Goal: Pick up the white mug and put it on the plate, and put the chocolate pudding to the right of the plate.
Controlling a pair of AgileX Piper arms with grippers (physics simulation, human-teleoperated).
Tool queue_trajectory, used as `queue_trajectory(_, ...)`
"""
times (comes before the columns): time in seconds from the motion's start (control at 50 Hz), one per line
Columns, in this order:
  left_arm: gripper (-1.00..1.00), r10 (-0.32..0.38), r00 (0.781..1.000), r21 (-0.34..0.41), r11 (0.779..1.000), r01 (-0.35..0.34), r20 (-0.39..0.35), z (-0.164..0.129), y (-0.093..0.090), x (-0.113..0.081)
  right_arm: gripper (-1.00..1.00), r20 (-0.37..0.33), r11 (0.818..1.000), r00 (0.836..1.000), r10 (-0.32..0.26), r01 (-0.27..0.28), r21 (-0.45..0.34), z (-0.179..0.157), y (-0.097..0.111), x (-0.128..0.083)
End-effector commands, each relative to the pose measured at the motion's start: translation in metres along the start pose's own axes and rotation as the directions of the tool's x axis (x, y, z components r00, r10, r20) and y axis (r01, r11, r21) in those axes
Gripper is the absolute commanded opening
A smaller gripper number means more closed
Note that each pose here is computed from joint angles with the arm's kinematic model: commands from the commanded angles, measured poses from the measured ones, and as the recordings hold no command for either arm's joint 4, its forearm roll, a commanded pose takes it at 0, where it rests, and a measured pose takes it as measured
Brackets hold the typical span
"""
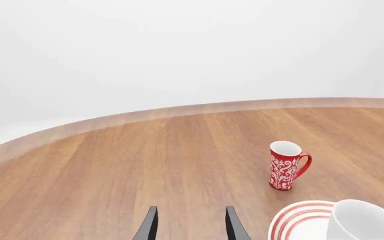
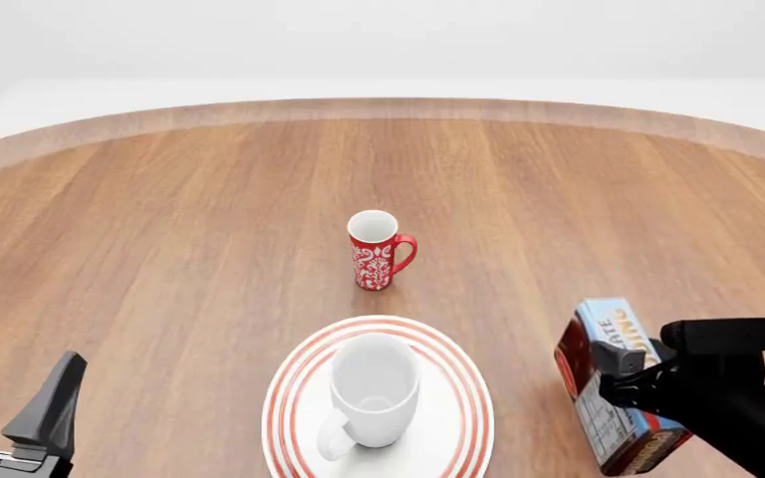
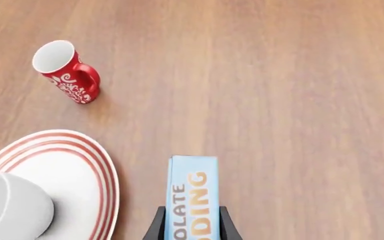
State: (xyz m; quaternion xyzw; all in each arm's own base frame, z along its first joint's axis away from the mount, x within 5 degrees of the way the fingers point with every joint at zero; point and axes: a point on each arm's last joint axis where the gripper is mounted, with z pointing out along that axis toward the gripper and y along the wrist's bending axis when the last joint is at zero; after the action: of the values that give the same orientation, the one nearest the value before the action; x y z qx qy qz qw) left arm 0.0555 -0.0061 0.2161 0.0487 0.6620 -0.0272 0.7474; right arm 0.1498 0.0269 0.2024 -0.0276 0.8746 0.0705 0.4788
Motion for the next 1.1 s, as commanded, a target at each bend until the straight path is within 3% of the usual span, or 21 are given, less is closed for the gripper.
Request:
queue_trajectory(0.02, 1.00, 0.000, 1.000, 0.001, 1.000, 0.000, 0.000, 0.000, 0.000, 0.000, -1.00, -0.018, 1.000, 1.000, 0.025, -0.025, 0.007, 0.002, -0.002, 0.012)
queue_trajectory(0.88, 1.00, 0.000, 1.000, -0.001, 1.000, 0.000, 0.004, 0.000, 0.000, 0.000, -1.00, -0.062, 0.999, 0.997, 0.040, -0.040, 0.012, 0.016, -0.004, 0.030)
queue_trajectory(0.9, 1.00, 0.000, 1.000, -0.001, 1.000, 0.000, 0.004, 0.000, 0.000, 0.000, 1.00, -0.062, 0.999, 0.997, 0.040, -0.040, 0.012, 0.016, -0.004, 0.031)
queue_trajectory(1.1, 1.00, 0.000, 1.000, 0.001, 1.000, 0.000, 0.006, 0.000, 0.000, -0.001, 1.00, -0.061, 0.999, 0.997, 0.043, -0.043, 0.003, 0.015, -0.002, 0.029)
